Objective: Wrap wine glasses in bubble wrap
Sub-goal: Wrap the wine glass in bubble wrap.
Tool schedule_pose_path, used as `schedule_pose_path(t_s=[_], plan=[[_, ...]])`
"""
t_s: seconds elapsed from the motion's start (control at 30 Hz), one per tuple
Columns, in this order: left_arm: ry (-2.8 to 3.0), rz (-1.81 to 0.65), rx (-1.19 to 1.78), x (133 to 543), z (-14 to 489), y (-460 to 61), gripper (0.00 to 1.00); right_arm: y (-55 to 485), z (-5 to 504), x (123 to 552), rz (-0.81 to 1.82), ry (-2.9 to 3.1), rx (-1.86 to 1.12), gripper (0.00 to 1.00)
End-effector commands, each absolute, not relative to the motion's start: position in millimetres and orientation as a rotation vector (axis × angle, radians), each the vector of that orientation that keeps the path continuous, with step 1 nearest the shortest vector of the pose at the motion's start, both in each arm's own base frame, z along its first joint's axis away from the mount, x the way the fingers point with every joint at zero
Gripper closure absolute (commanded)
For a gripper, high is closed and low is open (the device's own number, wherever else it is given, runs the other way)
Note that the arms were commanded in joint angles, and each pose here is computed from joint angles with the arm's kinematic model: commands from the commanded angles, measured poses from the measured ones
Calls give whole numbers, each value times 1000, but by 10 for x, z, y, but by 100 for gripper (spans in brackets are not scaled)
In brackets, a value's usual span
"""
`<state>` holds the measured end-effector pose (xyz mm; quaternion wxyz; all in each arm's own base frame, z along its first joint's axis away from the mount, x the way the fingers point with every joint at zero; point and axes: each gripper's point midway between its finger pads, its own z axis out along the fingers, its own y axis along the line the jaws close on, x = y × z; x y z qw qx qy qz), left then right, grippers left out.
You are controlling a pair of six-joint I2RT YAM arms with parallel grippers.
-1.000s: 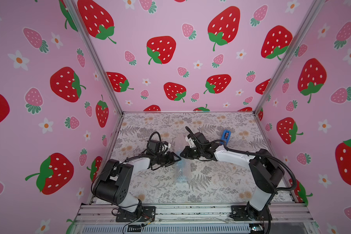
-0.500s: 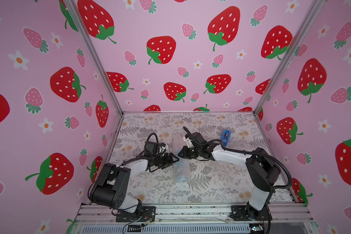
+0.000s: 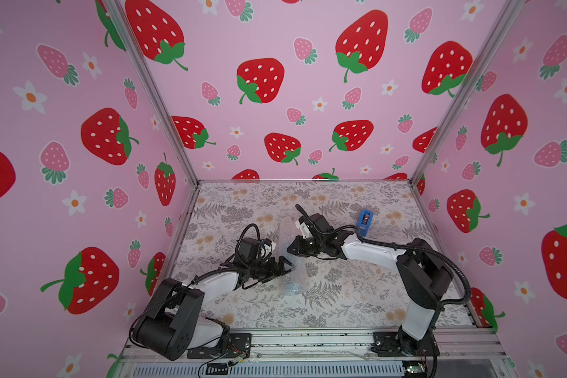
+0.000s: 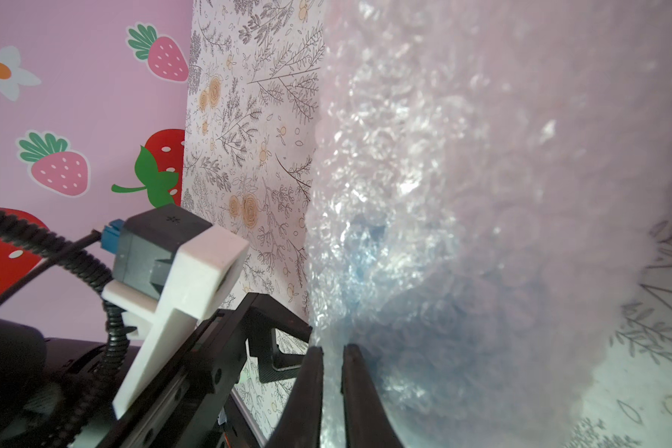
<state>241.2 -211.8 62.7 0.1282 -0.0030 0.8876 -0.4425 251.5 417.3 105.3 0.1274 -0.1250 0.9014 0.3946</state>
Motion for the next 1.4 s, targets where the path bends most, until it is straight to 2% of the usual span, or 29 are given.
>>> schedule_pose_path(t_s=[0.0, 0.23, 0.97, 1.07, 1.37], plan=[[2535, -1273, -2, 2480, 710, -2084, 1, 3986, 728, 2446, 1022, 2737, -299, 85], [2471, -1159, -98, 2497, 888, -1847, 1, 3932, 721, 2455, 1012, 2736, -286, 85], [2525, -1259, 69, 2565, 676, -2297, 0, 3707, 804, 2508, 1031, 2721, -216, 86], [2519, -1253, 107, 2566, 649, -2329, 3, 3686, 863, 2529, 1049, 2707, -214, 85], [2523, -1254, 157, 2559, 506, -2366, 22, 3653, 1216, 2617, 1138, 2633, -254, 77]])
